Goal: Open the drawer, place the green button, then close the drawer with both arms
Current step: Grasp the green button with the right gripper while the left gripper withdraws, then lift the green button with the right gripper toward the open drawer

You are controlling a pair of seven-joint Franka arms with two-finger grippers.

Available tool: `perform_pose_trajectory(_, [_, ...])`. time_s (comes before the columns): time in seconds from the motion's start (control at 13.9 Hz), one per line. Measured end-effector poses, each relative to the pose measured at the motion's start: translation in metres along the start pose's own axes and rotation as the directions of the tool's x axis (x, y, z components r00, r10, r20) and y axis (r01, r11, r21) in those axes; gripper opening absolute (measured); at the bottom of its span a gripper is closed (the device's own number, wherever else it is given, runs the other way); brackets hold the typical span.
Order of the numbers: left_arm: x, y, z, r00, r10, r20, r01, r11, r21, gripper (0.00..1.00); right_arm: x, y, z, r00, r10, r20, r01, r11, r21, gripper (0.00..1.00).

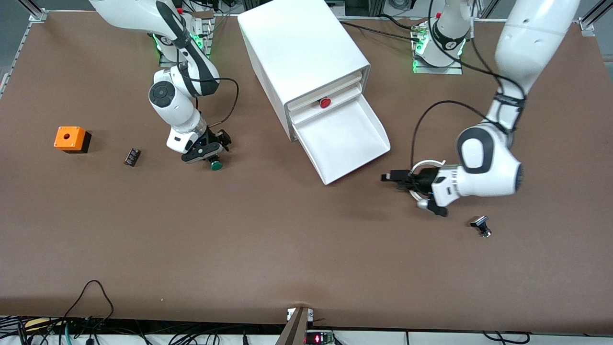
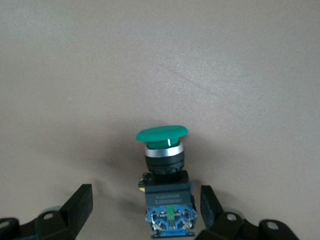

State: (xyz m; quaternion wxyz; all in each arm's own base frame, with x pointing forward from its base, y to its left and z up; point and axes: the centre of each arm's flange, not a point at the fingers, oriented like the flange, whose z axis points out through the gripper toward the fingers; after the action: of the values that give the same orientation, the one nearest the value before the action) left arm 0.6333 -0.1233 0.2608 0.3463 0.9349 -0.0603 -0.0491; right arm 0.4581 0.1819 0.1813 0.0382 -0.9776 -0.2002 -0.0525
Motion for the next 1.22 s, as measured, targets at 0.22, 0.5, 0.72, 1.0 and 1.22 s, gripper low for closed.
perform_pose_trajectory(0.22, [-0.006, 0.024, -0.083, 1.0, 0.021, -0.016, -0.018, 0.988, 0.156, 1.0, -0.001, 0.005, 0.001, 0.999, -0.035, 0.002, 0.035, 0.999, -0.003, 0.62])
perform_pose_trajectory(0.5, [-0.043, 0.024, -0.191, 1.0, 0.004, 0.004, -0.006, 0.93, 0.368, 1.0, -0.001, 0.015, 0.001, 0.983, -0.182, 0.006, 0.182, 0.983, -0.009, 0.41])
perform_pose_trajectory(0.72, [-0.066, 0.025, -0.233, 0.998, -0.054, 0.038, 0.027, 0.859, 0.512, 1.0, 0.01, 0.021, -0.005, 0.979, -0.197, 0.061, 0.197, 0.98, 0.011, 0.41])
perform_pose_trajectory(1.0, [-0.085, 0.051, -0.278, 0.993, -0.108, 0.05, 0.057, 0.799, 0.598, 1.0, 0.076, 0.032, -0.077, 0.964, -0.191, 0.185, 0.181, 0.981, 0.07, 0.41])
perform_pose_trajectory(1.22, [-0.109, 0.088, -0.306, 0.987, -0.163, -0.001, 0.126, 0.763, 0.634, 1.0, 0.125, 0.045, -0.154, 0.959, -0.192, 0.207, 0.18, 0.981, 0.074, 0.41])
